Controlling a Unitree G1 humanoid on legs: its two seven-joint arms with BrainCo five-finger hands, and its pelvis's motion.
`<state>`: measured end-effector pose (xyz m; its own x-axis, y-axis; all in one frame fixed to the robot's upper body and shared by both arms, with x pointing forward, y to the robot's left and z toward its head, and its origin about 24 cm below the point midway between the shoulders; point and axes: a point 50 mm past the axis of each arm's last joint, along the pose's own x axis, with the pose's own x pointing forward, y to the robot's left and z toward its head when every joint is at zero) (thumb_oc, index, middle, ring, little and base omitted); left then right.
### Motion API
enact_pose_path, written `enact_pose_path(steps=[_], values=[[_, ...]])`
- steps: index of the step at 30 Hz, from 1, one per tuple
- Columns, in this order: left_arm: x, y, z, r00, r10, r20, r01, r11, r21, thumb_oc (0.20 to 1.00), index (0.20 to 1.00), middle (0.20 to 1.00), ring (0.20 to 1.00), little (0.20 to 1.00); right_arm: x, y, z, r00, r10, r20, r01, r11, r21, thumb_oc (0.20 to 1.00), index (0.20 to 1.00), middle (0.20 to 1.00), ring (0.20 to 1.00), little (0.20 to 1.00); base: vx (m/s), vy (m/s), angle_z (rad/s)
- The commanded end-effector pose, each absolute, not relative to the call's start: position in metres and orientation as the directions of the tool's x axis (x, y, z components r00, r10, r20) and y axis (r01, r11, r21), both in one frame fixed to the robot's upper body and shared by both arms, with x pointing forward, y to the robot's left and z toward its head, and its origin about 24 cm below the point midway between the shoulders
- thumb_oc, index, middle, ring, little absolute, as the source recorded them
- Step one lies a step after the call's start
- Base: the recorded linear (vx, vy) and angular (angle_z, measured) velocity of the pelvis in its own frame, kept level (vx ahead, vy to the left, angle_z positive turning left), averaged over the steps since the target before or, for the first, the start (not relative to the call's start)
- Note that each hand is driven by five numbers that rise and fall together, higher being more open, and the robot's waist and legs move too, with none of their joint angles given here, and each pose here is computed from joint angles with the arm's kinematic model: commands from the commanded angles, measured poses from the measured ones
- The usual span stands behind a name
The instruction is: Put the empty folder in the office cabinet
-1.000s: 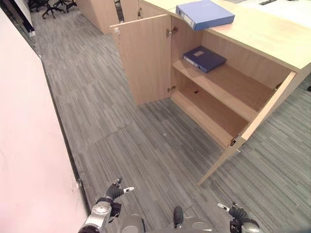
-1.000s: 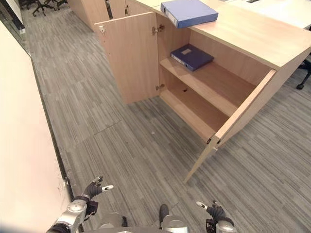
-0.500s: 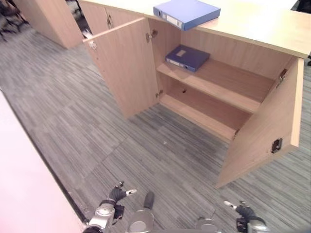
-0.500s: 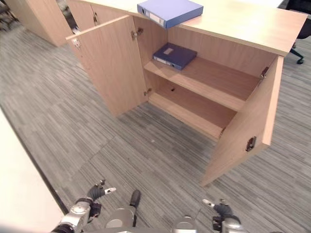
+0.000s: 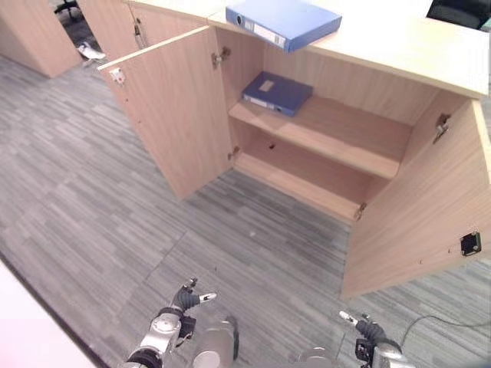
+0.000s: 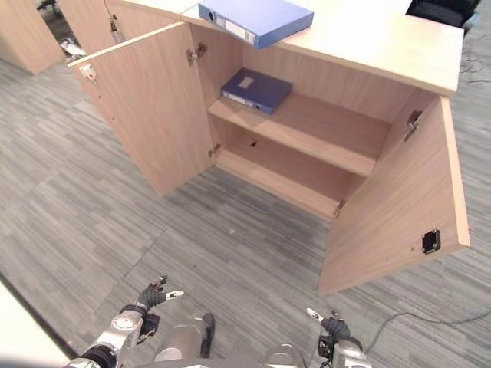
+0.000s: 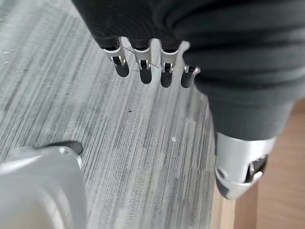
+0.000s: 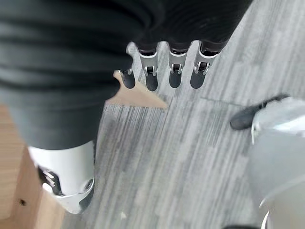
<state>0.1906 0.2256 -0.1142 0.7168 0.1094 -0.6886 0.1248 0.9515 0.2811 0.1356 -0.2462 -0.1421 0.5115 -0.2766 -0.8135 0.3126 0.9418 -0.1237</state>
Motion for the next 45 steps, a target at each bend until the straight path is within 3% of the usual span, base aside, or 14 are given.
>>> enact_pose_path(steps=[1, 7, 17, 26, 37, 45], values=[[0.199, 0.232, -0.102, 0.775, 0.095, -0.624, 0.133, 0.942, 0.309, 1.0, 1.0, 1.0, 1.0, 1.0, 0.134, -0.255, -0.139, 0.526, -0.292, -0.799, 0.311, 0.94, -0.139, 1.0, 1.0, 1.0, 1.0, 1.0, 0.05, 0.391, -0.66], [0.188, 0.241, -0.108, 0.74, 0.126, -0.661, 0.129, 0.937, 0.323, 1.0, 1.0, 1.0, 1.0, 1.0, 0.144, -0.252, -0.136, 0.548, -0.287, -0.786, 0.289, 0.946, -0.143, 1.0, 1.0, 1.0, 1.0, 1.0, 0.05, 0.356, -0.83], [0.17, 0.234, -0.121, 0.693, 0.142, -0.707, 0.055, 0.967, 0.248, 1.0, 1.0, 1.0, 1.0, 1.0, 0.12, -0.267, -0.141, 0.479, -0.332, -0.813, 0.277, 0.936, -0.218, 1.0, 1.0, 1.0, 1.0, 1.0, 0.07, 0.004, -0.36], [0.17, 0.225, -0.121, 0.699, 0.115, -0.705, 0.051, 0.977, 0.209, 1.0, 1.0, 1.0, 1.0, 1.0, 0.116, -0.282, -0.137, 0.472, -0.357, -0.806, 0.271, 0.929, -0.252, 1.0, 1.0, 1.0, 1.0, 1.0, 0.06, -0.103, -0.3], [0.178, 0.217, -0.116, 0.735, 0.112, -0.669, 0.009, 0.985, 0.174, 1.0, 1.0, 1.0, 1.0, 1.0, 0.095, -0.308, -0.133, 0.395, -0.437, -0.808, 0.304, 0.892, -0.334, 1.0, 1.0, 1.0, 1.0, 1.0, 0.12, 0.048, -0.34], [0.176, 0.222, -0.117, 0.728, 0.132, -0.672, -0.01, 0.983, 0.183, 1.0, 1.0, 1.0, 1.0, 1.0, 0.098, -0.307, -0.133, 0.397, -0.439, -0.806, 0.318, 0.89, -0.327, 1.0, 1.0, 1.0, 1.0, 1.0, 0.21, 0.149, -0.22]])
